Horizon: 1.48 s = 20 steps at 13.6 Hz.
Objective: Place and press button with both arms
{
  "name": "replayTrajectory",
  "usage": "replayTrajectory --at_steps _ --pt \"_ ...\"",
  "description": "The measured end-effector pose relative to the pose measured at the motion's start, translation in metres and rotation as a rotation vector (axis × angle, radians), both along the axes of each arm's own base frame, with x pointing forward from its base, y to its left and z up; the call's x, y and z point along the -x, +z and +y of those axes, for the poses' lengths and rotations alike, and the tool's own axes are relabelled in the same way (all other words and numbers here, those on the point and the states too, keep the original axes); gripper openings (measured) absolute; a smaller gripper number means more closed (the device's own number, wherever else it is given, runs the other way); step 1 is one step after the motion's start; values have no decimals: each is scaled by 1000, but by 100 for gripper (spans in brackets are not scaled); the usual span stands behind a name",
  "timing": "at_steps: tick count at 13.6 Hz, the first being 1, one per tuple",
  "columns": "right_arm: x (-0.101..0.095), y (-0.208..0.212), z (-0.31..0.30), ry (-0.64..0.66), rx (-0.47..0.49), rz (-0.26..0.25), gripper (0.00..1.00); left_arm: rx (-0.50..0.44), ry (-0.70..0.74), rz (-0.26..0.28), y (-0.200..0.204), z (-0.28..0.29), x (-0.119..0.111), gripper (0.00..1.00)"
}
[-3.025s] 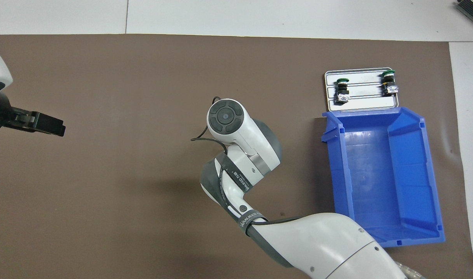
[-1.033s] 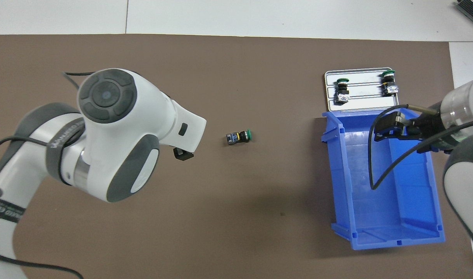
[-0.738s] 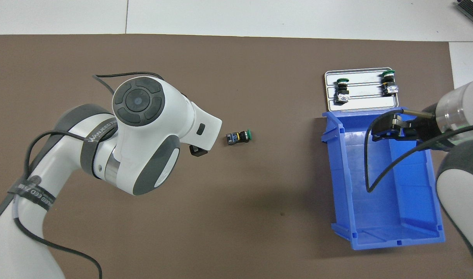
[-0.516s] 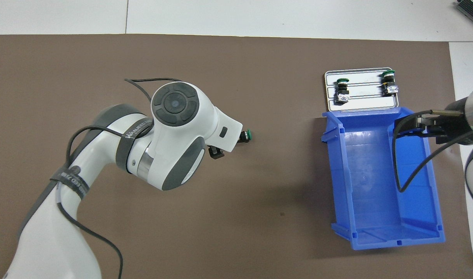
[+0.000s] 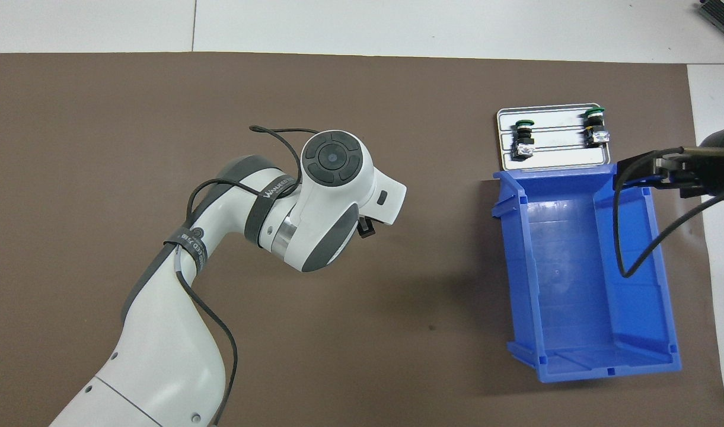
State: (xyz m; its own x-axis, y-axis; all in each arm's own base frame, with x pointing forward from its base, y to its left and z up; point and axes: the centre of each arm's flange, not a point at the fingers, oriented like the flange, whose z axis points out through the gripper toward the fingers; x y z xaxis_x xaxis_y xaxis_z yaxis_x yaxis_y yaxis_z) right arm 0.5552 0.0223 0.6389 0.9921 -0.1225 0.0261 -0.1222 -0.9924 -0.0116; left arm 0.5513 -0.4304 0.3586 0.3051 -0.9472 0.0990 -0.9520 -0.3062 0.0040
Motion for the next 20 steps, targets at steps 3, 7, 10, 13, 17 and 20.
replayTrajectory --at_steps 3,7,10,13,17,20 --pt "-8 16 -17 52 1 11 98 -11 -4 10 -15 -15 10 91" --pt "-11 15 -28 76 1 6 98 -12 10 -11 -48 -34 8 90" --pt "-14 8 -27 77 1 -1 99 -1 24 -24 -52 -36 4 88" --pt "-13 3 -27 78 0 9 99 3 37 -28 -53 -40 6 71" --pt "-13 -5 -23 85 0 26 99 -41 -1 -73 -53 -39 5 34" --pt "-13 -6 -21 88 0 27 99 -55 -5 -89 -51 -36 2 34"
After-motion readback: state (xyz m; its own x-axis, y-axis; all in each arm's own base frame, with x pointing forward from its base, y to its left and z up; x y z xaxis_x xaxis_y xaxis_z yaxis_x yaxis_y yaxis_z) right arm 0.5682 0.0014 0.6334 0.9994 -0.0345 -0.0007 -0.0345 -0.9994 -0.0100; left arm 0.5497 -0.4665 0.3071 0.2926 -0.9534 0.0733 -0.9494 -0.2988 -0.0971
